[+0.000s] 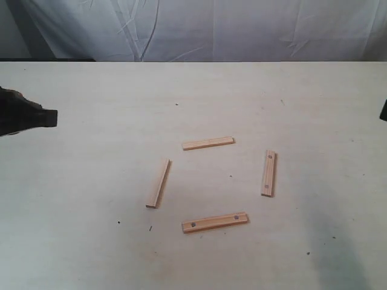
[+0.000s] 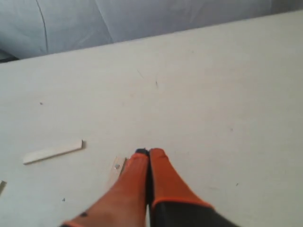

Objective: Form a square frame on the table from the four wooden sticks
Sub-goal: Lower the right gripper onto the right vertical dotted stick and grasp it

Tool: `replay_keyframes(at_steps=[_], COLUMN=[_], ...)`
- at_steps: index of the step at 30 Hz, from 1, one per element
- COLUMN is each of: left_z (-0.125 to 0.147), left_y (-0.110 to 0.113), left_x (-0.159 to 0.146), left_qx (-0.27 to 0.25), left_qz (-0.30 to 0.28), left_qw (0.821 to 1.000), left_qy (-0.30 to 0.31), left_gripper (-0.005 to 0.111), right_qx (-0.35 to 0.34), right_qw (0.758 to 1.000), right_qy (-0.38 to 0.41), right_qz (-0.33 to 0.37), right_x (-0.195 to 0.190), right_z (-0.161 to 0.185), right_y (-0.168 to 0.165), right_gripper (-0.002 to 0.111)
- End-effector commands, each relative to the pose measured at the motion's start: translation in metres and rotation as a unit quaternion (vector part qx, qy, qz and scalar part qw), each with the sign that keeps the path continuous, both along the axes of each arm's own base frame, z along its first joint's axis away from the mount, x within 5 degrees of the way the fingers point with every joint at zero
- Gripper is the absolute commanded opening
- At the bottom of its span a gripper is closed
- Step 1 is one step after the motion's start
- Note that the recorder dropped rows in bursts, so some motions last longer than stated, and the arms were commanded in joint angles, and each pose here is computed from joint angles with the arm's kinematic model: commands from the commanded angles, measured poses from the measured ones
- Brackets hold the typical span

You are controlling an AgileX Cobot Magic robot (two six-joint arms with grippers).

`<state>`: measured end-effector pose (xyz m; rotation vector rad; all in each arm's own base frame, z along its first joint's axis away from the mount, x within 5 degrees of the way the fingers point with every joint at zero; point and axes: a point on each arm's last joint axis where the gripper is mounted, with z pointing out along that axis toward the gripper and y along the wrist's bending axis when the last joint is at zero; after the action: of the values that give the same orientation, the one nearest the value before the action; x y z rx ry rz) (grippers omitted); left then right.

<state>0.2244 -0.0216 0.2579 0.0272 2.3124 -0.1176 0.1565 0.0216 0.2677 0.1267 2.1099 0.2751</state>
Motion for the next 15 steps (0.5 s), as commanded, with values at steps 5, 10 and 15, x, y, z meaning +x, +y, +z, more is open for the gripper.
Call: replay_keyframes(at_steps=[5, 10, 15], left_z=[-0.039, -0.053, -0.052], left_y=[-0.024, -0.043, -0.048], left_x=[0.042, 0.055, 0.06], left_qx=[0.003, 0.008, -0.034], left_qz=[-0.035, -0.062, -0.04], left_qw=[0.993, 0.99, 0.993], left_qy=[0.111, 0.128, 0.107], left_gripper=[0.0, 0.0, 0.0], right_qx=[-0.011, -0.011, -0.027], right_qw=[0.988, 0.968, 0.948], right_qy=[0.153, 0.245, 0.299], right_qz=[0.015, 0.056, 0.108], right_x=[0.062, 0.1, 0.125], right_z=[-0.012, -0.037, -0.069], right_y=[0.009, 0.037, 0.081], right_gripper=[-0.001, -0.001, -0.001])
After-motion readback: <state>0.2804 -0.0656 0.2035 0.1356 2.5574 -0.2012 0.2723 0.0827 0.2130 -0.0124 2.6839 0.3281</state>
